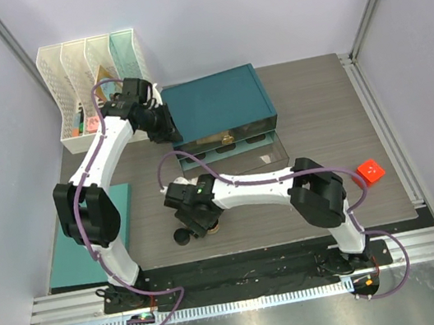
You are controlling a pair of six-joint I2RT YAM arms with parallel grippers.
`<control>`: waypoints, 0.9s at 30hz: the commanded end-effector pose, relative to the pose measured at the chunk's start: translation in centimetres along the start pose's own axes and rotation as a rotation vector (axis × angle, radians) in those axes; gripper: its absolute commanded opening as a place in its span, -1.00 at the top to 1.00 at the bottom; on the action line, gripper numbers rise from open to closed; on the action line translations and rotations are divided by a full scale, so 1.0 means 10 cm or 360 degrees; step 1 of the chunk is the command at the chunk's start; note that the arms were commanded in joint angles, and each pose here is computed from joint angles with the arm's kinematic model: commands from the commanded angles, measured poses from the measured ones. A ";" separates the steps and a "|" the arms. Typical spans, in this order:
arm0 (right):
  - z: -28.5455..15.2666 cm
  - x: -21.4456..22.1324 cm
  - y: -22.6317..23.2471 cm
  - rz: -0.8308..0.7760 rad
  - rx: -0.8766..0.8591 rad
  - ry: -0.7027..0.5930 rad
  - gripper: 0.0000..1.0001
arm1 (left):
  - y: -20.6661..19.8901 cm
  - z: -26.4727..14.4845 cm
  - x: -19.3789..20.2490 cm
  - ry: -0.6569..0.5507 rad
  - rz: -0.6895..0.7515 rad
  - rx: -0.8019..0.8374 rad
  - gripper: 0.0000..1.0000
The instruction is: Organize the makeup
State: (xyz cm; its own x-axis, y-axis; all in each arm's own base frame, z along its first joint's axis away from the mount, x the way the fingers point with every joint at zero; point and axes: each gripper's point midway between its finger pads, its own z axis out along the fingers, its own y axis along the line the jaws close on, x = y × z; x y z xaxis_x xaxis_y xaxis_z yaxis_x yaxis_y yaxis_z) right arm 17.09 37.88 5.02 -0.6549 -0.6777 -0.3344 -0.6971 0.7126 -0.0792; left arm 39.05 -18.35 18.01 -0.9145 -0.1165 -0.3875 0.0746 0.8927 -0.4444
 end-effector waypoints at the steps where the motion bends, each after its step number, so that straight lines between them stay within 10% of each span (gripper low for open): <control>1: 0.05 -0.04 0.01 0.0024 0.0011 -0.0042 -0.39 | 0.55 0.11 0.43 0.0255 -0.0015 -0.0342 0.55; 8: -0.03 -0.07 -0.01 0.0055 0.0003 -0.0079 0.90 | 0.55 0.12 0.44 0.0264 -0.0020 -0.0337 0.55; 27: -1.12 -0.83 -0.70 0.0255 0.0209 -0.0670 0.98 | 0.55 0.14 0.39 0.0257 -0.0018 -0.0350 0.54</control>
State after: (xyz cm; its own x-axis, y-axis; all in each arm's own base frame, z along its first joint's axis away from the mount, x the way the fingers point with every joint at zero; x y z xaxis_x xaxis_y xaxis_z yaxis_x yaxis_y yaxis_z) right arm 20.10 36.55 12.61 -0.6155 -0.5721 -0.5422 -0.6226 0.7747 -0.1106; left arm 39.06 -18.35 18.04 -0.9142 -0.1169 -0.3880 0.0746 0.8926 -0.4447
